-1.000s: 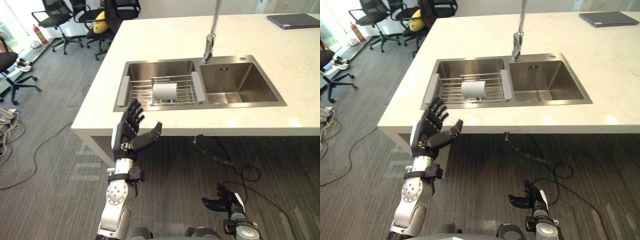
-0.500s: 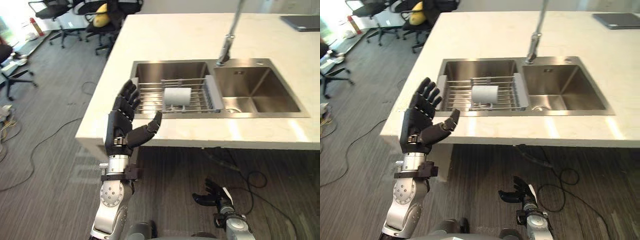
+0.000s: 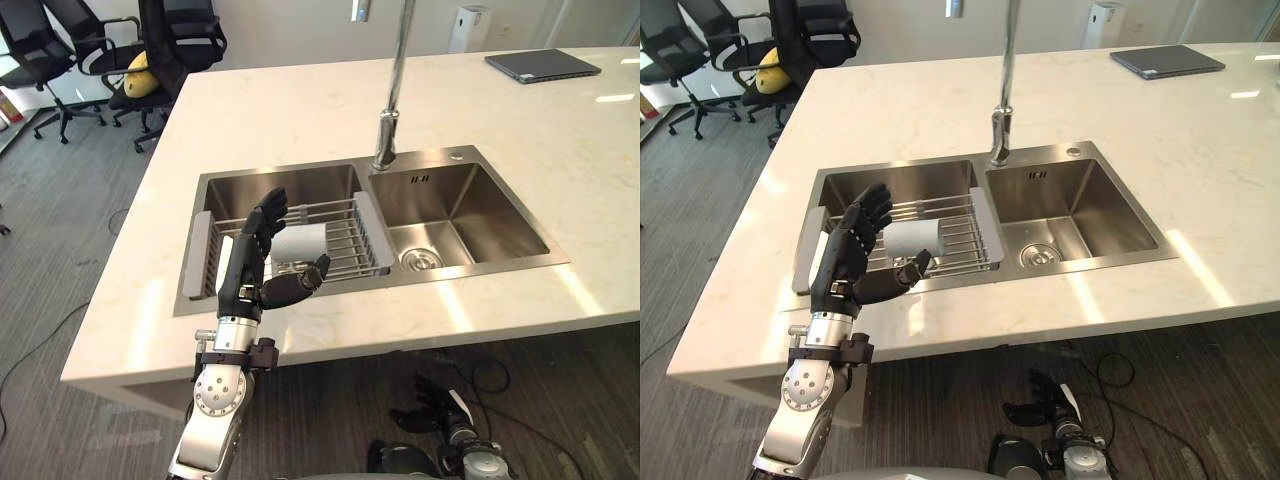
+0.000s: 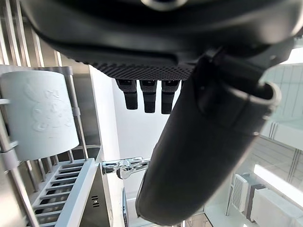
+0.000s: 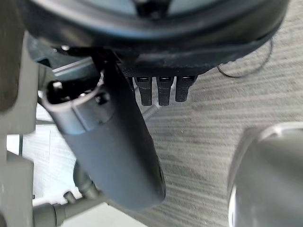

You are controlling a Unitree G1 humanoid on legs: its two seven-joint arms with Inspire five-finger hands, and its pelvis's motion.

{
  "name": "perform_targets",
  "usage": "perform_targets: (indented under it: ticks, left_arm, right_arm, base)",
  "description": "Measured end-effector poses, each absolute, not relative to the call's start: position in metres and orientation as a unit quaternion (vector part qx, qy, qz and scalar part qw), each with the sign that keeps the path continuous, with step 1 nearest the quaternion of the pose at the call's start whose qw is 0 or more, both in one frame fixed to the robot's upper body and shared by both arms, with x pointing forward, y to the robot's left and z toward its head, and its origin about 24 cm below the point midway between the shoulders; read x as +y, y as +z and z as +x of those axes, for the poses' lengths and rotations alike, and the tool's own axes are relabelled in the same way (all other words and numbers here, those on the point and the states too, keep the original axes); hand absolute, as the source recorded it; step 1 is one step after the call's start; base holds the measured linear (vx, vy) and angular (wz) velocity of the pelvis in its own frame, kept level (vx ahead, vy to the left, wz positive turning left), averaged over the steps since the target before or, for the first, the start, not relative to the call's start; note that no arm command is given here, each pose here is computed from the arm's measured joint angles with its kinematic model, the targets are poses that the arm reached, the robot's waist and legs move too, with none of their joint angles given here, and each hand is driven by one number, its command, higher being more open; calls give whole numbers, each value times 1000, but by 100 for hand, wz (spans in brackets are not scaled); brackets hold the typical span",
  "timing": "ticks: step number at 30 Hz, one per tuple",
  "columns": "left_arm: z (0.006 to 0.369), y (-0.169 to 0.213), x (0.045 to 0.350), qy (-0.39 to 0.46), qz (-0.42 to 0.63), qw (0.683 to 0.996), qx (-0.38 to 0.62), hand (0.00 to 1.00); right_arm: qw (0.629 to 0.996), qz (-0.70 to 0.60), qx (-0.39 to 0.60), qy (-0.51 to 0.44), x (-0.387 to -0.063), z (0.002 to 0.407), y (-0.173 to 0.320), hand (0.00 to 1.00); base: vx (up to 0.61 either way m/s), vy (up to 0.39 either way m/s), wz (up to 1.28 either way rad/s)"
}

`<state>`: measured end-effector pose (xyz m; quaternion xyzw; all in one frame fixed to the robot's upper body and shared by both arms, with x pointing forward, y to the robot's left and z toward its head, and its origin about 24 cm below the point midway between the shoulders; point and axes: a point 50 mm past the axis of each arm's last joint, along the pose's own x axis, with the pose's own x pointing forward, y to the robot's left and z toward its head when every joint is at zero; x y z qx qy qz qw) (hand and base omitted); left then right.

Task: Walk over to the sink, pick up the cup, carry it to the dishwasher, place the cup inside the dishwasher, then close the dishwasher door

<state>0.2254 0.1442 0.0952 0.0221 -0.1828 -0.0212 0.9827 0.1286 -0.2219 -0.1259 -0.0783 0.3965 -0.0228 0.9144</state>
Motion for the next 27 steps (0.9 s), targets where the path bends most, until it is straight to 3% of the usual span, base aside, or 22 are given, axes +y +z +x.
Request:
perform_targets:
  ticks: [9, 17, 27]
  left_arm:
    - [230, 101, 180, 31, 88, 977, -190, 90]
    - [232, 106, 194, -25, 252, 949, -186, 90]
    - [242, 98, 207, -72, 375, 911, -153, 90]
  right_arm:
    - [910, -76, 406, -33, -227, 121, -128, 90]
    - [916, -62, 396, -24, -223, 119, -125, 90]
    - [914, -59, 400, -20, -223, 117, -126, 90]
  base:
    - [133, 24, -16]
    - [107, 65, -9]
    - [-3, -35, -7]
